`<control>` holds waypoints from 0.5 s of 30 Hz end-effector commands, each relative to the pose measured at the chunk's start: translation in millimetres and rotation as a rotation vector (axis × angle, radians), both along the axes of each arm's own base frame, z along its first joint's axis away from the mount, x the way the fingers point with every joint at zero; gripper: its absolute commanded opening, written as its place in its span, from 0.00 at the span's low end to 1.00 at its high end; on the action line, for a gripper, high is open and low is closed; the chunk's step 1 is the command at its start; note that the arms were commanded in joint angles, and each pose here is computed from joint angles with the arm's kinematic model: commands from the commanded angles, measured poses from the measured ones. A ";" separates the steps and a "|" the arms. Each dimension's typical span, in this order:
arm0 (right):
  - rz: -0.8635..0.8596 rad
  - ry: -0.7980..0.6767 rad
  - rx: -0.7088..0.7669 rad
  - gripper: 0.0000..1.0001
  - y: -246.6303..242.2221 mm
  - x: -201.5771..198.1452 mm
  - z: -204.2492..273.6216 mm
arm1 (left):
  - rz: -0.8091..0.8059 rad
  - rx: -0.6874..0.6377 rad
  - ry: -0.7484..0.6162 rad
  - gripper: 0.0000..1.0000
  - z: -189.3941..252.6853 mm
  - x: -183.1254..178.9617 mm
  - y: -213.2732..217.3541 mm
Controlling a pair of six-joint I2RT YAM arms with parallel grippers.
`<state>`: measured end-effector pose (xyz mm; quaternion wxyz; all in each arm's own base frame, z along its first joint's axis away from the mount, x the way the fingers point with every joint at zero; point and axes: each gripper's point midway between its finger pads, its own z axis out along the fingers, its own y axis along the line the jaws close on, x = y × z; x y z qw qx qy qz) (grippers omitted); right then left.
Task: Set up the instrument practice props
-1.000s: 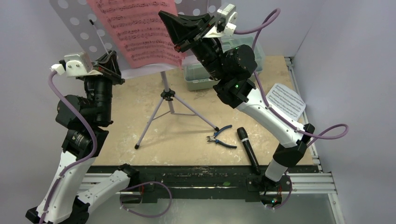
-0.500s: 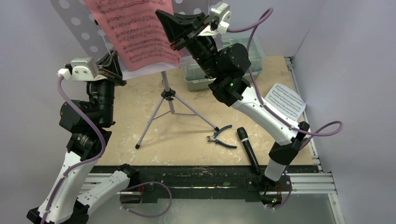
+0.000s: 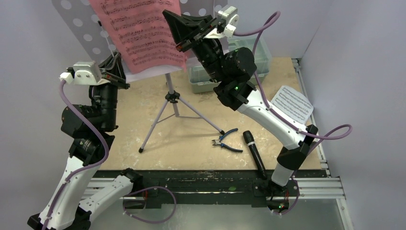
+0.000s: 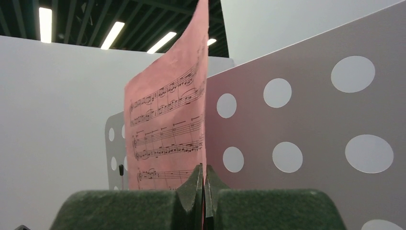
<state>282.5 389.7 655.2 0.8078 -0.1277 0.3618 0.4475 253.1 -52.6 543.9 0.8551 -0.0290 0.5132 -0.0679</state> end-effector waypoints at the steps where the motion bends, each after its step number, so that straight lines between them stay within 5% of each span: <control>1: -0.025 -0.065 0.074 0.00 -31.6 -18.1 31.4 | -0.025 -0.026 -0.108 0.00 26.7 -16.6 2.7; 15: -0.033 -0.078 0.120 0.00 -40.9 -21.0 41.7 | -0.028 -0.038 -0.110 0.00 28.2 -18.9 3.8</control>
